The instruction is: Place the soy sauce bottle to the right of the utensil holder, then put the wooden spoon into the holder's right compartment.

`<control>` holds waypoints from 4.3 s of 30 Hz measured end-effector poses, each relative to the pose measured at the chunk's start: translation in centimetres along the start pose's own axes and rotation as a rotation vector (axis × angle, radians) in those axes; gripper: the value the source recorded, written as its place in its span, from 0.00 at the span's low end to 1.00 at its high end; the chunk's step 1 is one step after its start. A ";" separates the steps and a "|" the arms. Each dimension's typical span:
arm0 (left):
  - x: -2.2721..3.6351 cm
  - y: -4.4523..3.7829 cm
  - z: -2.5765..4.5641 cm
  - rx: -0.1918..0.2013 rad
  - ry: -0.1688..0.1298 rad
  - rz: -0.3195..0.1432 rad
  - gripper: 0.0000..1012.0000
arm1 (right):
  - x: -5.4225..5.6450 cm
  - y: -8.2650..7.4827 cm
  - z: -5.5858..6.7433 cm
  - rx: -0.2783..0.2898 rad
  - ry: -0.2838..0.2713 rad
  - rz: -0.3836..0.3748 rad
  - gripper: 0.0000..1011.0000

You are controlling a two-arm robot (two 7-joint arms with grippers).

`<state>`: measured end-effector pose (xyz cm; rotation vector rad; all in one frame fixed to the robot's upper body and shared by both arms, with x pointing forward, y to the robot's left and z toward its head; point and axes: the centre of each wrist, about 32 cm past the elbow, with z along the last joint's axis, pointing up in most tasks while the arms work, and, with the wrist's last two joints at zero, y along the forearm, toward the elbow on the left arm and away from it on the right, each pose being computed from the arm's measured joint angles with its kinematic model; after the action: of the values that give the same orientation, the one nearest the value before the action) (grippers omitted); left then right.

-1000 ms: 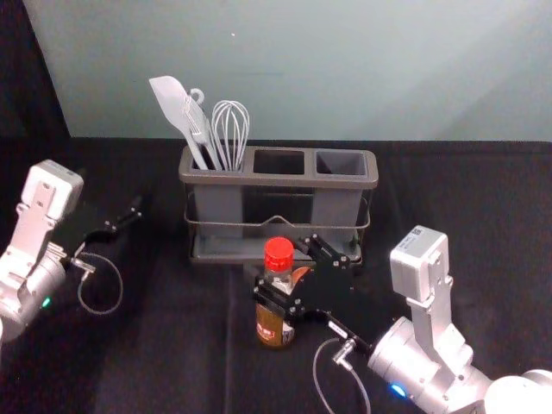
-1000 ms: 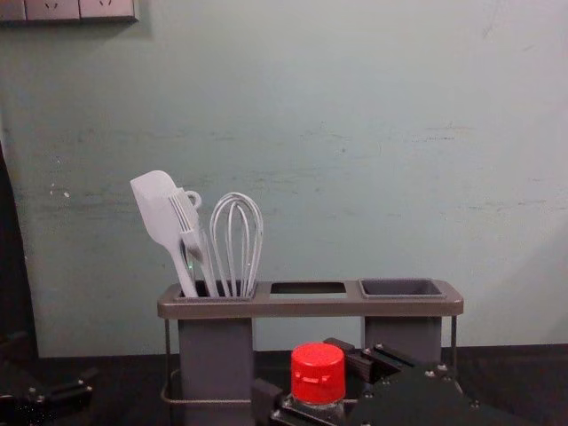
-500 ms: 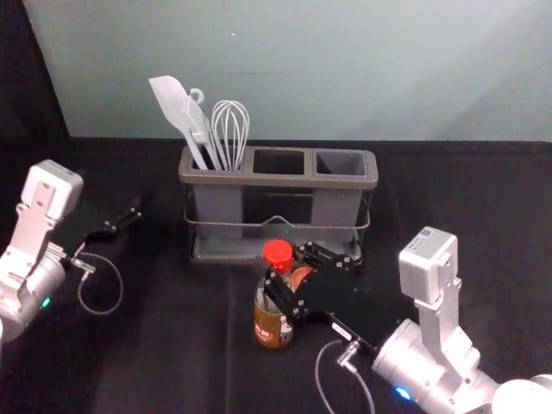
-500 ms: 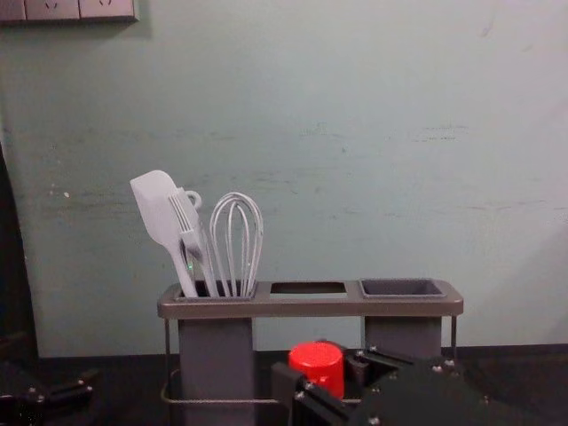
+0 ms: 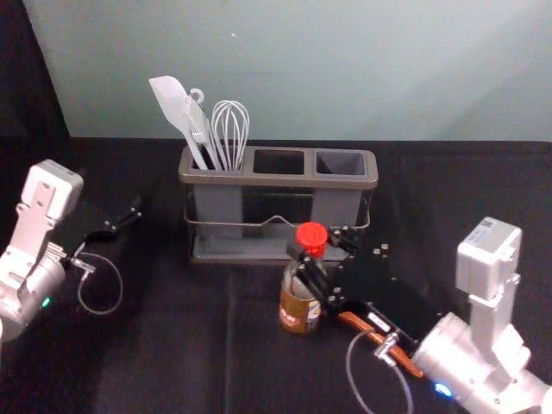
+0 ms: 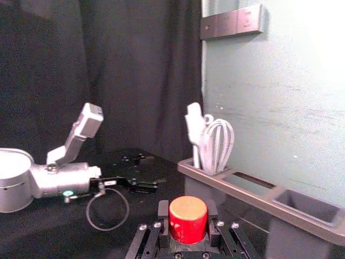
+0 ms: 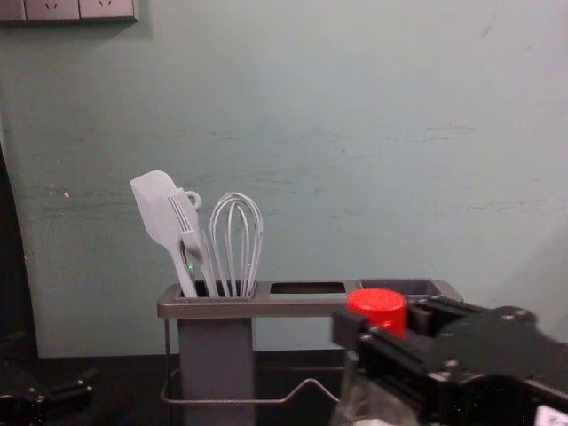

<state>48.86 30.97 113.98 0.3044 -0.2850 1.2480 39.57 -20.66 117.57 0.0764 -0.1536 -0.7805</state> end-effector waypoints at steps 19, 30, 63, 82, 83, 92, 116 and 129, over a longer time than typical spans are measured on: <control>0.00 0.00 0.00 0.000 0.000 0.000 0.99 | 5.2 -5.0 0.1 -0.051 -0.064 -0.249 0.39; 0.00 0.00 0.00 0.000 0.000 0.000 0.99 | 8.0 -4.4 -0.2 -0.077 -0.041 -0.289 0.39; 0.00 0.00 0.00 0.000 0.000 0.000 0.99 | 12.1 1.1 -1.3 -0.074 0.012 -0.306 0.39; 0.00 0.00 0.00 0.000 0.000 0.000 0.99 | 12.5 1.6 -2.5 -0.048 0.015 -0.285 0.39; 0.00 0.00 0.00 0.000 0.000 0.000 0.99 | 12.6 1.6 -2.5 -0.047 0.014 -0.284 0.39; 0.00 0.00 0.00 0.000 0.000 0.000 0.99 | 12.7 1.7 -3.3 -0.042 0.011 -0.276 0.39; 0.00 0.00 0.00 0.000 0.000 0.000 0.99 | 12.6 0.9 -2.4 -0.011 -0.027 -0.296 0.76; 0.00 0.00 0.00 0.000 0.000 0.000 0.99 | 8.8 -0.8 1.1 0.051 -0.098 -0.292 0.99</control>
<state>48.86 30.97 113.98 0.3044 -0.2850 1.2479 44.96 -27.45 119.47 0.1103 -0.2595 -1.0722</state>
